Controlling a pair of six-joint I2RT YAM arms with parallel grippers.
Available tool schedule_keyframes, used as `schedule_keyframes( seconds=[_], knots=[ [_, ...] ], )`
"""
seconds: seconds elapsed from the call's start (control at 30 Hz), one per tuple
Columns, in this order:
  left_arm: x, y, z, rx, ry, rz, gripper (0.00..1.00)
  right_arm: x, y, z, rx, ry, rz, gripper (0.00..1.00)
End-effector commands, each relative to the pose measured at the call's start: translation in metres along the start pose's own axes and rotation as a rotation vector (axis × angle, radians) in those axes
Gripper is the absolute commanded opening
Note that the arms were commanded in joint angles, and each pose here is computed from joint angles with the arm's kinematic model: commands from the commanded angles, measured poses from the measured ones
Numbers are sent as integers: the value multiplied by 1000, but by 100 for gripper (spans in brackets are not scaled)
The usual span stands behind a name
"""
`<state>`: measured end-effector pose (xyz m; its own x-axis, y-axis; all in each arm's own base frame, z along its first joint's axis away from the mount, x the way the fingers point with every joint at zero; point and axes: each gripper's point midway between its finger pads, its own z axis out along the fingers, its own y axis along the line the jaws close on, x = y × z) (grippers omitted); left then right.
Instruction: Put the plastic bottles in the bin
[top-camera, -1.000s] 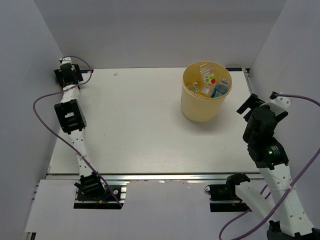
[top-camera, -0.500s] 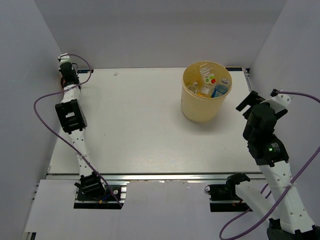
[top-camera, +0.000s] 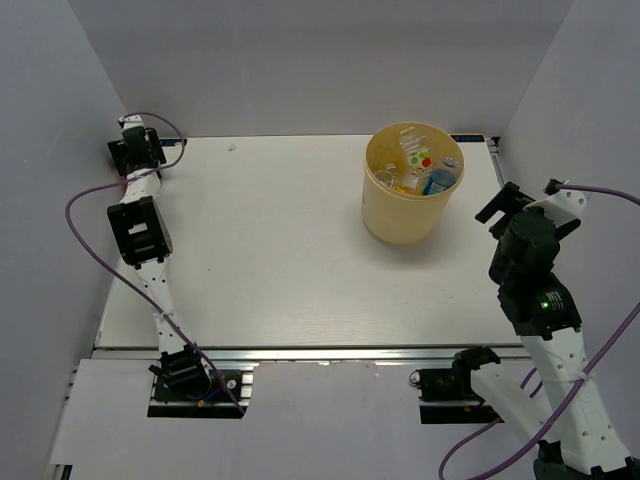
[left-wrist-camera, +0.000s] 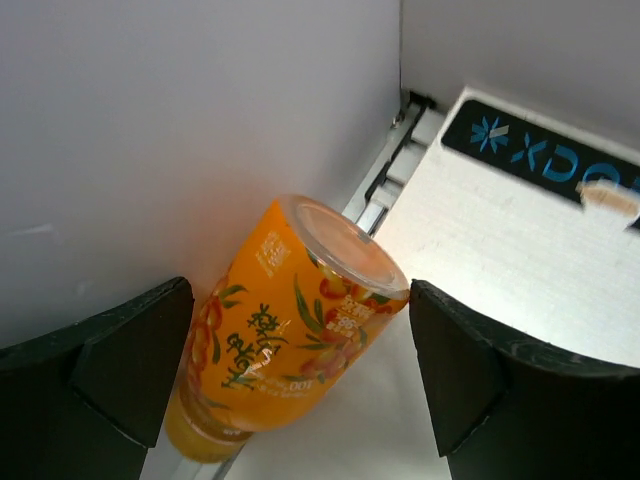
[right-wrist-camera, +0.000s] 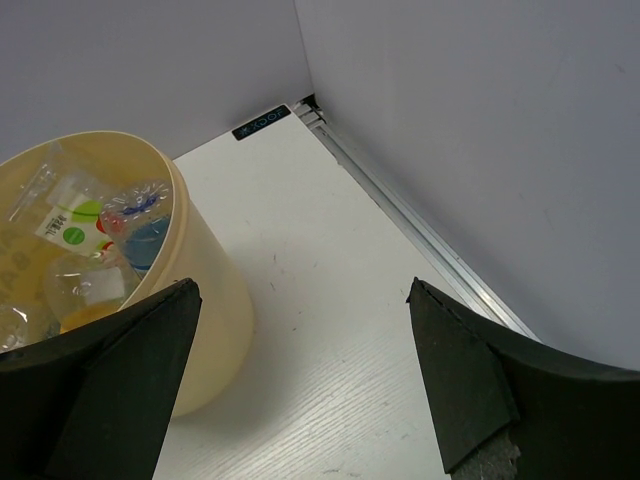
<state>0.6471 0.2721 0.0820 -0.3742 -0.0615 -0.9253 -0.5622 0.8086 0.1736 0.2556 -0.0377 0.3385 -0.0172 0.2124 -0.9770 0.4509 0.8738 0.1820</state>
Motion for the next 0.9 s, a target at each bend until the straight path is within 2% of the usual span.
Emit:
schedule_keyframes(
  seconds=[0.0,0.13,0.33,0.47,0.63,0.77,0.87],
  knots=[
    [-16,20,-11,5,24,119,98,-28,-1,-2,14,-61,17,89],
    [19,2,-14,172,133,226,98,-34,1,0,19,-61,-4,90],
    [68,21,-22,135,289,325,98,-30,7,9,27,-37,-59,90],
    [75,26,-20,108,320,348,98,-31,8,13,33,-48,-86,89],
    [76,6,-24,194,349,300,98,-25,13,20,28,-44,-105,89],
    [83,3,-19,111,339,338,98,-23,18,21,4,-43,-115,89],
    [89,3,-14,77,346,335,98,-30,16,18,-4,-91,-84,89]
  ],
)
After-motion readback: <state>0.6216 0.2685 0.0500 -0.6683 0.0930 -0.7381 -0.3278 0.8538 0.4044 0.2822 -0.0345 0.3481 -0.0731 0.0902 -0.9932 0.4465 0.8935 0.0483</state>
